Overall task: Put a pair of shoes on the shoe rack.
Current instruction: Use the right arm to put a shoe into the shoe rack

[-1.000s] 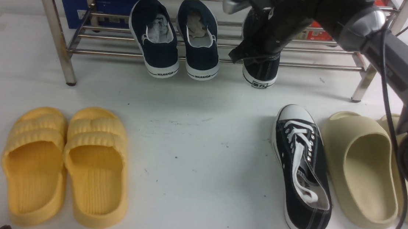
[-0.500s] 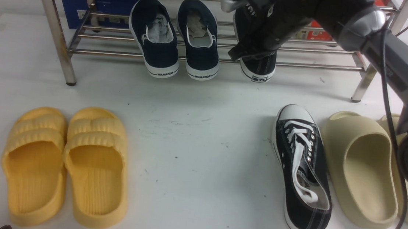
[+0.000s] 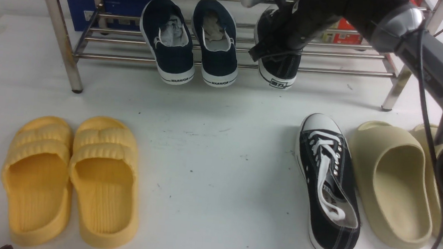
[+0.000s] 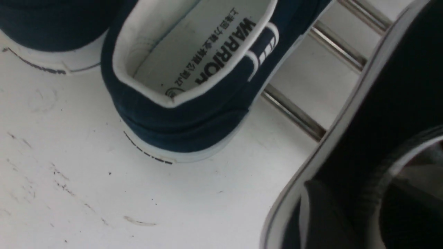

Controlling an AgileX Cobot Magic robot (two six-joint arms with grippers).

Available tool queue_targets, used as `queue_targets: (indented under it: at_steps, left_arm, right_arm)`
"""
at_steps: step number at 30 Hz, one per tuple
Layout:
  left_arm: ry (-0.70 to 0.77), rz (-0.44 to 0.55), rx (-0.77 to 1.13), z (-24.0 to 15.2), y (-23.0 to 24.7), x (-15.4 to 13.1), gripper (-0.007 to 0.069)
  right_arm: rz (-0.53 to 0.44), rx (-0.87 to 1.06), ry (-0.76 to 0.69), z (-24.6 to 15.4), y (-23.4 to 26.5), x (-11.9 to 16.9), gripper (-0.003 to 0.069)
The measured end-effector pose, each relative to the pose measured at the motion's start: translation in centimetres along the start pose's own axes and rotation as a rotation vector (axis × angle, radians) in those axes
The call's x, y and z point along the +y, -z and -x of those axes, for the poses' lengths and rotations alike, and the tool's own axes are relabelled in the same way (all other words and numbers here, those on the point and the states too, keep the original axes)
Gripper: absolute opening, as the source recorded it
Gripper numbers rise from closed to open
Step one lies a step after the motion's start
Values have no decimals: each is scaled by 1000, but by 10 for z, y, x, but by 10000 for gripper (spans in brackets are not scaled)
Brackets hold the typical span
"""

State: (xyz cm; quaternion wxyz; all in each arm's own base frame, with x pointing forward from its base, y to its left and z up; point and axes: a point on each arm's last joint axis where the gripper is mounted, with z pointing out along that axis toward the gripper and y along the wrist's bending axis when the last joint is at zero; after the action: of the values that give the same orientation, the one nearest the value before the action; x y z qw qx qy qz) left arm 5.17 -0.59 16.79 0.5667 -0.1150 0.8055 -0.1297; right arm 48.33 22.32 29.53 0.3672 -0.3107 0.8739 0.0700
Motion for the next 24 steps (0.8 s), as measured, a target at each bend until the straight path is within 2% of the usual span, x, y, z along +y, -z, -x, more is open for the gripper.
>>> queue_targets:
  at_steps: [3,5,8,12,14,15,18,19,20,22,24]
  left_arm:
    - [-1,0,0,0,0,0,237]
    - [-2,0,0,0,0,0,237]
    - [-2,0,0,0,0,0,237]
    - [-3,0,0,0,0,0,237]
    - [-3,0,0,0,0,0,237]
    - [-3,0,0,0,0,0,237]
    - [-3,0,0,0,0,0,237]
    - [-3,0,0,0,0,0,237]
    - [-3,0,0,0,0,0,237]
    - [-3,0,0,0,0,0,237]
    - [-3,0,0,0,0,0,237]
  right_arm:
    - [-1,-11,-2,10,31,0,353]
    - [8,13,-3,12,47,1,363]
    - [33,67,-18,10,68,5,360]
    - [55,90,-84,12,86,9,318]
    - [62,92,-158,12,91,11,237]
    - [62,91,-163,12,92,11,237]
    - [88,166,-241,-2,88,18,107]
    - [88,175,-244,-4,86,19,100]
    - [102,232,-264,-15,79,22,55]
    - [112,308,-279,-31,67,27,8]
    - [109,368,-292,-46,52,29,1]
